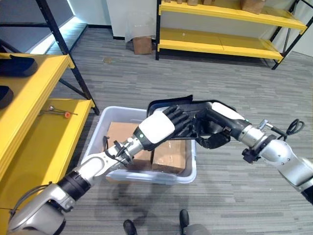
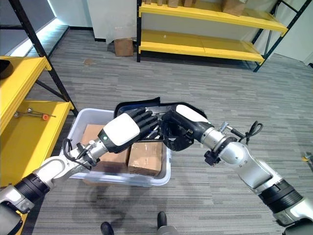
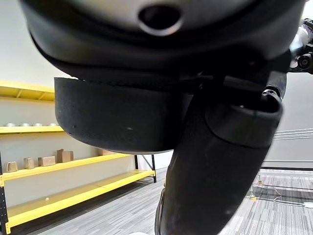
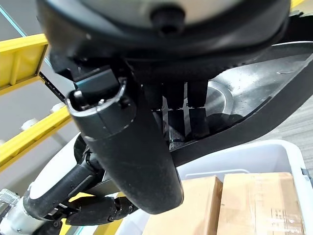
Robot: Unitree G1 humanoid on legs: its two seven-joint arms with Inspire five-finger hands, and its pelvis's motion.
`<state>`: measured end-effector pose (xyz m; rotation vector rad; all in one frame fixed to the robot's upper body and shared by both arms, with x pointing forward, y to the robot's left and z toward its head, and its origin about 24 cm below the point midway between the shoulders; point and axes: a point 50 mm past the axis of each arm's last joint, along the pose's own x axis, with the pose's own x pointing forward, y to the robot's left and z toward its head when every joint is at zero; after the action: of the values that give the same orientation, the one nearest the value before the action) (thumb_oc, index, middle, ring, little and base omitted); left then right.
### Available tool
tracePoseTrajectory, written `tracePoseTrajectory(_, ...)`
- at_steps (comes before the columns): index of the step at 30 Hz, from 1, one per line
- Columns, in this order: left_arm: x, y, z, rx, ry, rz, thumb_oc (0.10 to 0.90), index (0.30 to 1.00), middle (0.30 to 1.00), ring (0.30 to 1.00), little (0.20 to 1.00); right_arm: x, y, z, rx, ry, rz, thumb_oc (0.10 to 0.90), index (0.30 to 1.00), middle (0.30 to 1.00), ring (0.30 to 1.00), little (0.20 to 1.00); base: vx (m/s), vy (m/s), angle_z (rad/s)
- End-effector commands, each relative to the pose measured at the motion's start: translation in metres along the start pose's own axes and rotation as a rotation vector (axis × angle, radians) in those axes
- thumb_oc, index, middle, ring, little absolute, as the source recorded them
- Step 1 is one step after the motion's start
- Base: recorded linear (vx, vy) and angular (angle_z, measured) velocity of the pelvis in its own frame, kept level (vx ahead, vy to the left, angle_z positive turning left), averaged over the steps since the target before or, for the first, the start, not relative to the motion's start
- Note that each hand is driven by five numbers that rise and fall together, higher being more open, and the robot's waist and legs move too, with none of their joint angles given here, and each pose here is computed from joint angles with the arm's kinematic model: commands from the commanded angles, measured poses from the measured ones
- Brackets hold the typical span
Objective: Move parts from the plastic box to the shelf.
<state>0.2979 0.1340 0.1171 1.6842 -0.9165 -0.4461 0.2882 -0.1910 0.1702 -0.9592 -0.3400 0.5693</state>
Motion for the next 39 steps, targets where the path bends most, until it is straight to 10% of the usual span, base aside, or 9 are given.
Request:
tracePoseTrajectory(1, 0.036, 0.042, -0.015, 0.066, 0.009, 0.231, 0.400, 0.300, 0.300, 0.300, 0.300, 0.010, -0.060, 0.066, -0.069, -0.332, -0.215, 0.400, 0.300, 0.300, 0.300, 0.300, 0.00, 0.000, 0.00)
tracePoseTrajectory(21, 0.019, 0.040, -0.023, 0.012, 0.105, 0.256, 0.400, 0.300, 0.300, 0.300, 0.300, 0.001, -0.061, 0.064, -0.036, -0.334, -0.267, 0.400, 0.300, 0.300, 0.300, 0.300, 0.00, 0.000, -0.01)
tracePoseTrajectory(22, 0.013, 0.039, -0.028, 0.005, 0.144, 0.258, 0.400, 0.300, 0.300, 0.300, 0.300, -0.003, -0.062, 0.060, 0.023, -0.337, -0.317, 0.900, 1.000, 1.000, 1.000, 1.000, 0.00, 0.000, 0.00)
tracePoseTrajectory(39, -0.096, 0.018, -0.052, -0.037, 0.514, 0.188, 0.400, 0.300, 0.300, 0.300, 0.300, -0.073, -0.022, 0.037, 0.410, -0.296, -0.444, 0.900, 1.000, 1.000, 1.000, 1.000, 0.00, -0.002, -0.01)
